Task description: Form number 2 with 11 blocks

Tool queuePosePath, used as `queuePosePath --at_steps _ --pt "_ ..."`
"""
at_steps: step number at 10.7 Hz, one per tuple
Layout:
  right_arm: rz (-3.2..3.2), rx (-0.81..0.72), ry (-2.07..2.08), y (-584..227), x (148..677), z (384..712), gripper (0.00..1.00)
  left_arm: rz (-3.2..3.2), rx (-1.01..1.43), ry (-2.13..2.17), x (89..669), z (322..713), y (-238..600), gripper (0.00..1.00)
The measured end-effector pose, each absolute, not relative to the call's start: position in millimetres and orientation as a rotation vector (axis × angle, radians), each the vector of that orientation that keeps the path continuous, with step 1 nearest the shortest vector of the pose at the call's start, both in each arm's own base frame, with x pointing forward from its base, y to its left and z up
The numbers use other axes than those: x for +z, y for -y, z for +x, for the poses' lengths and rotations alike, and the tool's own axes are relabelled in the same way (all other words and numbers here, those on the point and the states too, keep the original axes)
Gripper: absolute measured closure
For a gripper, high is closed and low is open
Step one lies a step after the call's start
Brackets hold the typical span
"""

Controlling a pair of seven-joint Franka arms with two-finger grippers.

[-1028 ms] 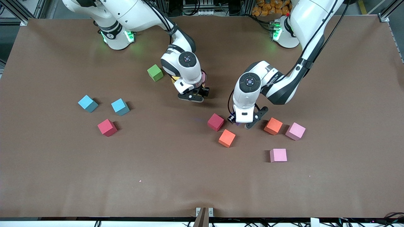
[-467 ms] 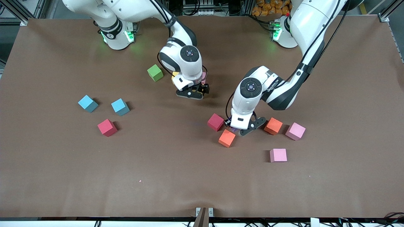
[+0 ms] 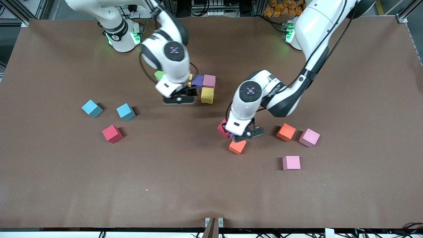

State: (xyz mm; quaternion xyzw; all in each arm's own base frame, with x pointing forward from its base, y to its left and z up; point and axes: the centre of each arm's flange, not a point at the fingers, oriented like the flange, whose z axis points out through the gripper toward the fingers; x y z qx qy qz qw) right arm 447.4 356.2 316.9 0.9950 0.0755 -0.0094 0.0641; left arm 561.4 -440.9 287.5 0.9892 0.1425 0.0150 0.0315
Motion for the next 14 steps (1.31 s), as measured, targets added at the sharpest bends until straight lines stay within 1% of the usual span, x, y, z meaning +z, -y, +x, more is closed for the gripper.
queuePosePath --at_steps 2,5,7,8,10,14 --pt "2.960 -0.086 -0.334 -304 310 437 0.00 3.063 0.036 -0.342 289 549 470 0.43" --pt "2.975 -0.183 -0.464 -270 279 407 0.00 3.108 0.030 -0.210 265 522 510 0.43" --pt "2.971 -0.234 -0.605 -271 258 376 0.00 3.126 0.020 -0.141 248 508 528 0.43" --pt "2.949 -0.248 -0.700 -275 252 361 0.00 3.124 0.024 -0.111 247 504 535 0.43" --pt "2.915 -0.284 -0.852 -270 244 345 0.00 3.125 0.025 -0.062 247 499 541 0.43" --pt "2.887 -0.366 -0.961 -277 230 313 0.00 3.122 0.014 -0.014 236 486 554 0.43"
